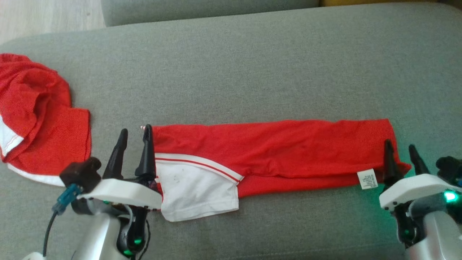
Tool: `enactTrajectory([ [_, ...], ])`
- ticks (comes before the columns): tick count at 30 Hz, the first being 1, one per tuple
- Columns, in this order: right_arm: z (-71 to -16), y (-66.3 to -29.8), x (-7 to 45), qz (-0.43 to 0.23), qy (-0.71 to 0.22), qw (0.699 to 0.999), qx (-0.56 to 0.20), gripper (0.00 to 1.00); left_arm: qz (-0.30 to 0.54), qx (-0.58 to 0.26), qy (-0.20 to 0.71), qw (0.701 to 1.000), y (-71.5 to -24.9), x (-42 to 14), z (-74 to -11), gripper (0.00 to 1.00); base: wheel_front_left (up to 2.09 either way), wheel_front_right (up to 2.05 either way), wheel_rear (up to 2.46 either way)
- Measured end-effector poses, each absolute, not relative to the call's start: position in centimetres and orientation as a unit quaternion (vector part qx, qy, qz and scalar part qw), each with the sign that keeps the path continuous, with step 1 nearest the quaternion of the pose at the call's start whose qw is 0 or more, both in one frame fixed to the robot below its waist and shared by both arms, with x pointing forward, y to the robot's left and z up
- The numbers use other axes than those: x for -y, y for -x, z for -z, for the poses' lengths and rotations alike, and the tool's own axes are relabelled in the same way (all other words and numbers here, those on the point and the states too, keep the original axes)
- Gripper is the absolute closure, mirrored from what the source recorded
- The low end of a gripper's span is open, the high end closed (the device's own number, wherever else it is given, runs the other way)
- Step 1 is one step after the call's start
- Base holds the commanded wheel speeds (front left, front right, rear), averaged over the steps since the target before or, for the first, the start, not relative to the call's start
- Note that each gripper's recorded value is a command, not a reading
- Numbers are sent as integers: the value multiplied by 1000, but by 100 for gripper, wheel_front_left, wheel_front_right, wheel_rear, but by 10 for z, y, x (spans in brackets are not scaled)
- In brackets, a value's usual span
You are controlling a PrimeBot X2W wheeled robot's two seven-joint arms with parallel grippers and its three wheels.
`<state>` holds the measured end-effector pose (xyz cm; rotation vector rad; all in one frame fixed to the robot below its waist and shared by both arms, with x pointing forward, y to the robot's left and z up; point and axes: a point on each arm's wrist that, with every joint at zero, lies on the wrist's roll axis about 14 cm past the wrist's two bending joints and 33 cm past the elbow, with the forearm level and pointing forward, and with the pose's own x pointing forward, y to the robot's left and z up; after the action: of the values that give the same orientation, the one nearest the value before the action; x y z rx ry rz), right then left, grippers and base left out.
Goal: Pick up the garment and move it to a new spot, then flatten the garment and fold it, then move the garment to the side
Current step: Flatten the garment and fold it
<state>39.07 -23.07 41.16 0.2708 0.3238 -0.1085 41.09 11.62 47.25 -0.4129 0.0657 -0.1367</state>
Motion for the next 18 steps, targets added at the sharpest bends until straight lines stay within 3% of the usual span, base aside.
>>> enactTrajectory([
  [7, -376, -390, 235, 82, -153, 957, -232, 0, 71, -45, 202, 976, -419, -114, -460, 0, 0, 0, 0],
  [15, -359, -393, 217, 58, -155, 944, -285, 0, 64, -41, 197, 977, -430, -120, -458, 0, 0, 0, 0],
  [16, -358, -393, 216, 56, -156, 943, -290, 13, 66, -41, 198, 977, -431, -120, -458, 0, 0, 0, 0],
  [17, -358, -394, 215, 53, -157, 942, -293, 79, 65, -42, 199, 977, -431, -120, -457, 0, 0, 0, 0],
  [18, -359, -395, 213, 50, -157, 941, -294, 100, 62, -42, 200, 977, -431, -122, -457, 0, 0, 0, 0],
])
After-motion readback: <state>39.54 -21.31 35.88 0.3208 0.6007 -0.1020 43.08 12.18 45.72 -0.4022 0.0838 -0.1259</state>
